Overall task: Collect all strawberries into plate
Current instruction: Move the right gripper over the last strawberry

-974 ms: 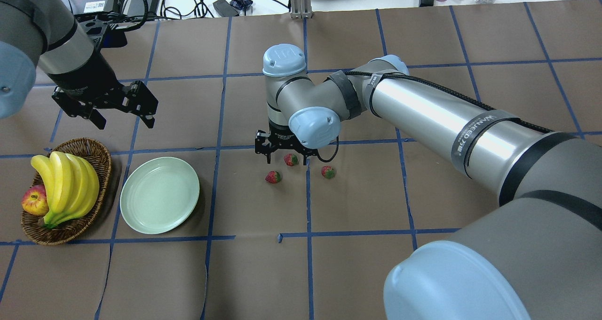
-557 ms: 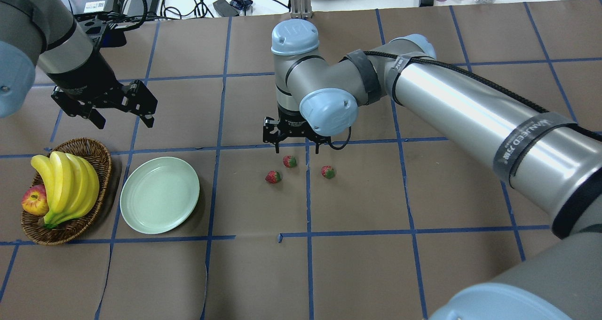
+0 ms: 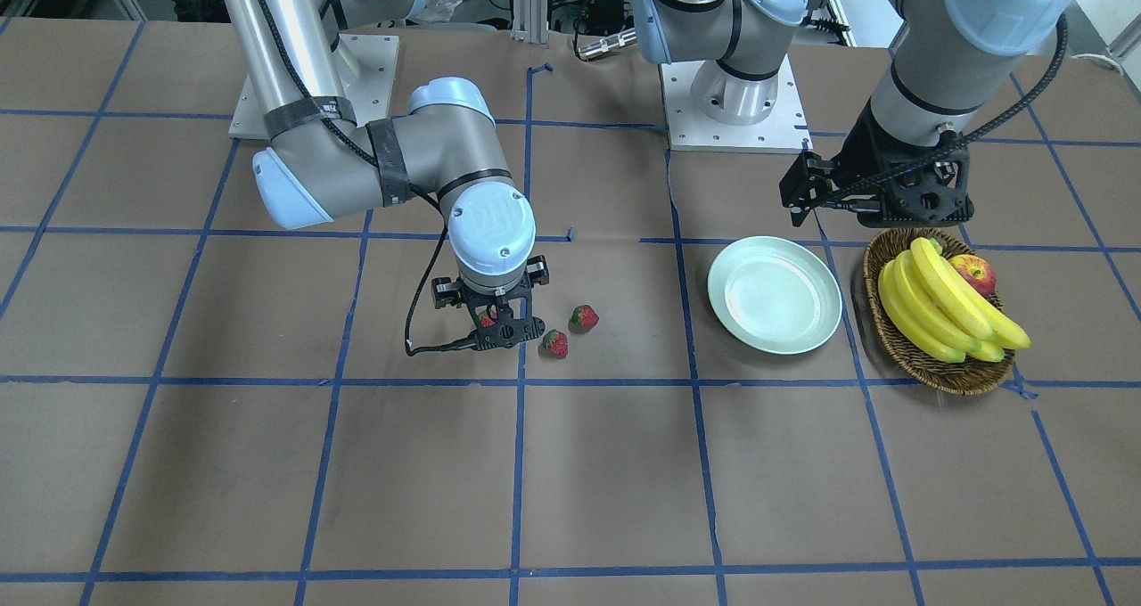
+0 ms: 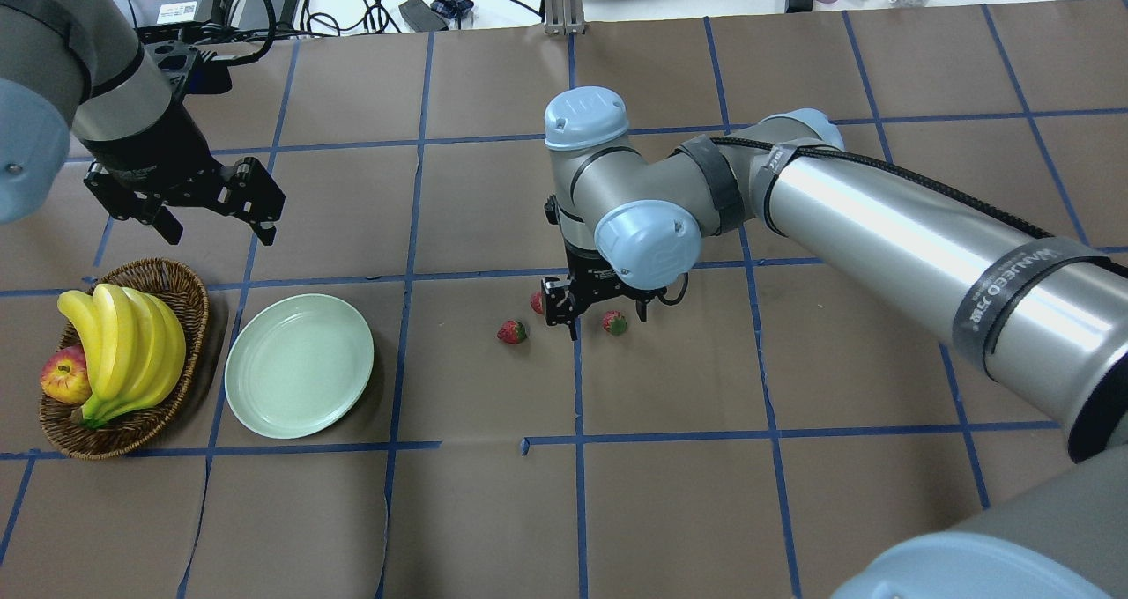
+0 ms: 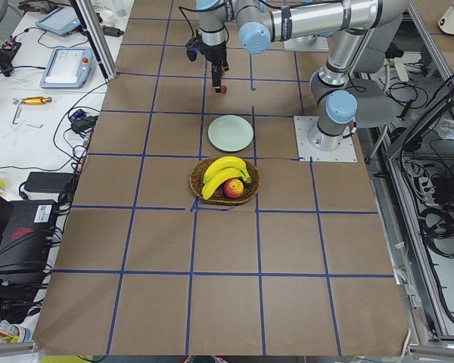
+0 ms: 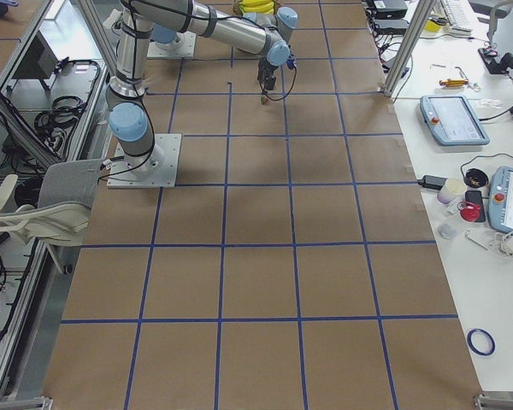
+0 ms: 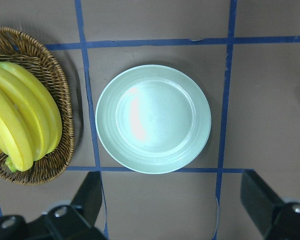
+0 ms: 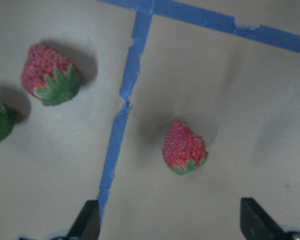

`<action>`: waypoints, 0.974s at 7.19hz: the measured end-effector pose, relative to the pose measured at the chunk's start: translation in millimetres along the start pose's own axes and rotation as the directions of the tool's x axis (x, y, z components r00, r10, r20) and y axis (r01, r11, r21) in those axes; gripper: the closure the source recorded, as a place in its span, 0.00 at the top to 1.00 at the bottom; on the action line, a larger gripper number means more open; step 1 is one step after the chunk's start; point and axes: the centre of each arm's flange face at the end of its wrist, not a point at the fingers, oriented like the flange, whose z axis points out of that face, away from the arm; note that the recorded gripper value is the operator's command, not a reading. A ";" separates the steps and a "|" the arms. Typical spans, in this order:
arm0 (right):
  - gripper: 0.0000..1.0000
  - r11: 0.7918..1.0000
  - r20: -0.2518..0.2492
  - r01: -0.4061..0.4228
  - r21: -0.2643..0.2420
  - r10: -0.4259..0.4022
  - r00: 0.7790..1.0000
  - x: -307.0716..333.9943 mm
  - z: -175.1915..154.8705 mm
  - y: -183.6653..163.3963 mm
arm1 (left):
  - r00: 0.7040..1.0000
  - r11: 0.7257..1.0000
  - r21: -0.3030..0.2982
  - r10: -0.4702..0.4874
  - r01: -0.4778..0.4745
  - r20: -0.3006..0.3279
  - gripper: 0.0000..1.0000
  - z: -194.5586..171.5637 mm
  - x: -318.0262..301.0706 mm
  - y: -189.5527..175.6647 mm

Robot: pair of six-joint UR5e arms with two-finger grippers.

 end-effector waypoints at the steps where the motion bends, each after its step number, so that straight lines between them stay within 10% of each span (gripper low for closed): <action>1: 1.00 0.999 -0.008 0.043 -0.015 -0.044 0.999 6.3 7.0 1.2 | 1.000 1.000 -0.004 0.001 -0.001 0.001 1.00 1.5 0.6 -0.2; 5: 0.94 0.996 0.004 0.088 -0.013 -0.088 0.996 8.7 24.4 -8.9 | 1.000 1.000 -0.009 0.015 -0.015 0.006 1.00 3.5 10.0 0.0; 7: 0.63 0.992 -0.004 0.125 0.003 -0.125 0.992 9.1 32.4 -16.5 | 1.000 1.000 -0.010 0.017 -0.017 0.007 1.00 4.1 10.8 -0.2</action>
